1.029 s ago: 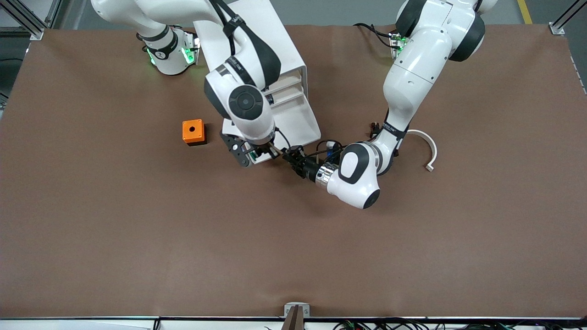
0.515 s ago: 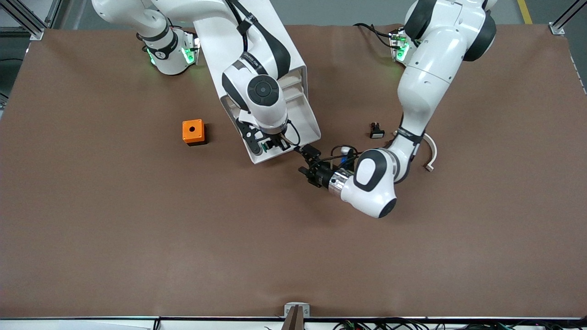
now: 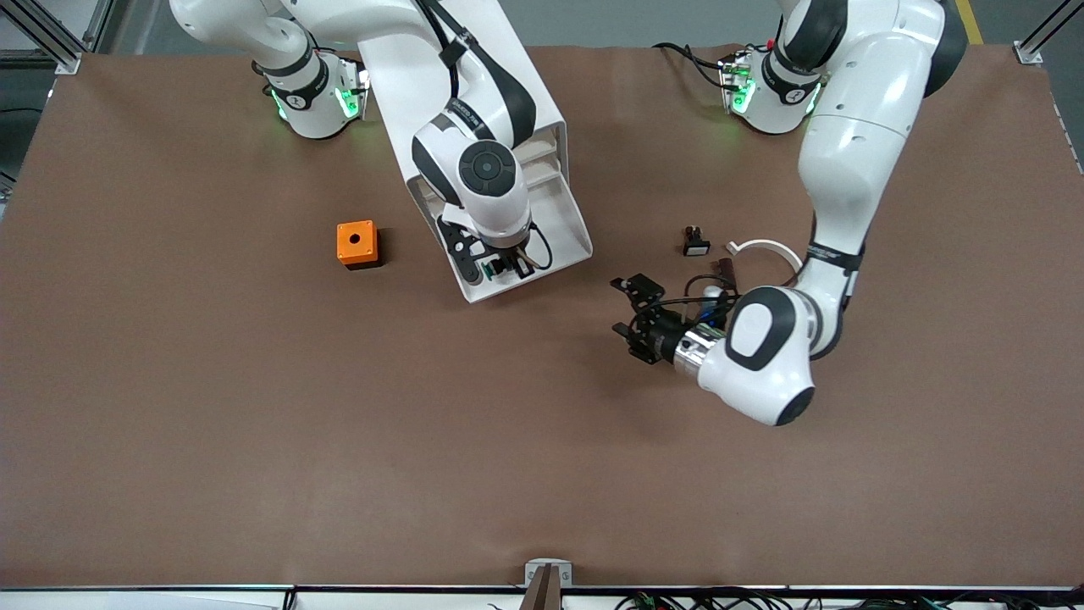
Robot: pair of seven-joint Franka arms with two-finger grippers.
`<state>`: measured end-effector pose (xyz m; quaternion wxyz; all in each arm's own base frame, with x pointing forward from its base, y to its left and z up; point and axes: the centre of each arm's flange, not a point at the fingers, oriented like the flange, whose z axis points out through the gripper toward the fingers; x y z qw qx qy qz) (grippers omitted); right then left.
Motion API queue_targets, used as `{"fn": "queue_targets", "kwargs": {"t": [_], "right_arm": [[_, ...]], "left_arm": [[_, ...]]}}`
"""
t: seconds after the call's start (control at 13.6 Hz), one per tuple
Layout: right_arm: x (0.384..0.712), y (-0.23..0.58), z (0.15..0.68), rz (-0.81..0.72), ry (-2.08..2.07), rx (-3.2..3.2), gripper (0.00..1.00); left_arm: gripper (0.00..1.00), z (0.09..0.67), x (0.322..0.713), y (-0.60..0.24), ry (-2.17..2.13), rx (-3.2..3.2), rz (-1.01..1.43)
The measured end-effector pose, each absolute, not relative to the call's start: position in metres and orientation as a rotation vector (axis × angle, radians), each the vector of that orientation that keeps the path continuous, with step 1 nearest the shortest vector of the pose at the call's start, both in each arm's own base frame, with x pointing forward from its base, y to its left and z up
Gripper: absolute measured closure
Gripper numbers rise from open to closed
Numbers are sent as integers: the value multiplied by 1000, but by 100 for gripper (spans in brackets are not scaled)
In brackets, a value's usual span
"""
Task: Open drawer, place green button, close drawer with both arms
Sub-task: 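Lower the button into the drawer with the right gripper while the left gripper releases, then withdraw the right gripper from the drawer while the left gripper returns to the drawer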
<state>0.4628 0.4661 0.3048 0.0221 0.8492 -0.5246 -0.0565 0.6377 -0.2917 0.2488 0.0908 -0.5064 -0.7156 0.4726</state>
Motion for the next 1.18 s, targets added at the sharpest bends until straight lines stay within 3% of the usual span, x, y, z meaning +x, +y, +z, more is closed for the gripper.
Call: {"fn": "queue_targets", "kwargs": {"t": [0.07,0.15,0.29,0.37,0.44,0.59,1.18], "right_arm": [[463,466,305,-174,-1626,2631,41],[463,466,305,-173,-1627,2632,41],[467,465,306,-157,-1630,2639,22],[473,463,311,-131,-1635,2648,13],[483,459,319,-89,-1639,2660,13],[510,441,336,0,-1635,2684,1],[607,285,397,-9,-1157,2907,0]], "left_arm": [[0,261,642,-275,-2112,-1559,1394],[0,272,645,-264,-2099,-1618,1373],[0,295,649,-260,-2075,-1770,1271],[0,303,649,-262,-2040,-1866,1203],[0,307,649,-265,-1990,-1961,1156],[0,304,648,-264,-1881,-2113,1110],[0,290,650,-305,-1433,-2711,873]]}}
